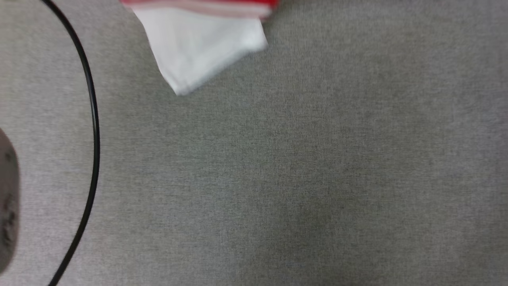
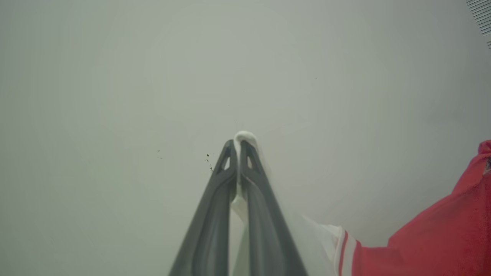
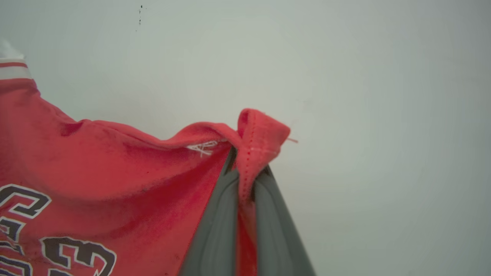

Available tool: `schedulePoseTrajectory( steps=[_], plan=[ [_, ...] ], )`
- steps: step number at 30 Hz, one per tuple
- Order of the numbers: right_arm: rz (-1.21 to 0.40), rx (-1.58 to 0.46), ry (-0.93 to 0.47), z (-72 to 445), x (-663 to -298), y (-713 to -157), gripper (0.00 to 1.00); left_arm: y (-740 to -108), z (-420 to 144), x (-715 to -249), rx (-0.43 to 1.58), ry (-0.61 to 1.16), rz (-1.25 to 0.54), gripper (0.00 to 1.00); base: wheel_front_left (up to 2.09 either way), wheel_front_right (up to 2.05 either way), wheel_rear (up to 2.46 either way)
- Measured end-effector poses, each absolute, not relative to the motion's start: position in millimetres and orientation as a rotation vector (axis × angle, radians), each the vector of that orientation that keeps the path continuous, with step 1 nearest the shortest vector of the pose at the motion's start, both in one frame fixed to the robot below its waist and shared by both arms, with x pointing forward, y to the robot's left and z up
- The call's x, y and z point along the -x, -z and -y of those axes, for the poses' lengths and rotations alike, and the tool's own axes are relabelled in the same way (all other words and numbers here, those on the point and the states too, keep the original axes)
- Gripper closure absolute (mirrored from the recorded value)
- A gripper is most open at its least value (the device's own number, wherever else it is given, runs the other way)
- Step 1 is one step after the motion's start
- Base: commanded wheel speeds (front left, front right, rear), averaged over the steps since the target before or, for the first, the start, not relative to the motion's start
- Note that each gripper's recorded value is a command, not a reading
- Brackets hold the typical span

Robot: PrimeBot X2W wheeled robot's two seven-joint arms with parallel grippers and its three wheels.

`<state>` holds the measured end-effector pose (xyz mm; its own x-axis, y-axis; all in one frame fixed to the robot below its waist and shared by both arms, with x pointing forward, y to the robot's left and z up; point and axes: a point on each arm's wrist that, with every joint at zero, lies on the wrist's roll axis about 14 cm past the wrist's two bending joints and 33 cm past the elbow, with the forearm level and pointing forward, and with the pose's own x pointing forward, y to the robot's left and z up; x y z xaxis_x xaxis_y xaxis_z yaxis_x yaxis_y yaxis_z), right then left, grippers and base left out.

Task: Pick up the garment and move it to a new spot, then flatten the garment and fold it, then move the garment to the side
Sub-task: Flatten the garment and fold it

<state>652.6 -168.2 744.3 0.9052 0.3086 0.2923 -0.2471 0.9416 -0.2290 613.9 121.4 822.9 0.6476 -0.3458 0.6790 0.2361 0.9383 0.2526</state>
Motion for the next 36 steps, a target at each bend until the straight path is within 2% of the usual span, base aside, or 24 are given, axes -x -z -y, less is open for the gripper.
schedulePoseTrajectory(
  steps=[8,12,16,20,27,36],
  plan=[
    [0.415,0.205,-0.257,163.4,-698.2,-762.5,1.0,-841.2,-121.7,-651.9,-0.198,0.311,0.863,1.0,0.0,0.0,0.0],
    [0.427,0.187,-0.256,161.0,-714.2,-757.9,1.0,-829.8,-129.5,-669.6,-0.233,0.292,0.827,1.0,0.0,0.0,0.0],
    [0.362,0.193,-0.272,155.6,-732.4,-722.7,1.0,-801.9,-139.3,-688.5,-0.22,0.284,0.766,1.0,0.0,0.0,0.0],
    [0.275,0.166,-0.304,150.2,-743.6,-671.3,1.0,-743.7,-149.9,-708.2,-0.194,0.281,0.649,1.0,0.0,0.0,0.0],
    [0.127,0.161,-0.35,151.1,-732.9,-588.0,1.0,-656.6,-168.6,-706.6,-0.157,0.277,0.488,1.0,0.0,0.0,0.0],
    [-0.026,0.117,-0.414,152.1,-675.5,-522.2,1.0,-584.1,-181.1,-648.0,-0.072,0.25,0.345,1.0,0.0,0.0,0.0]
  ],
)
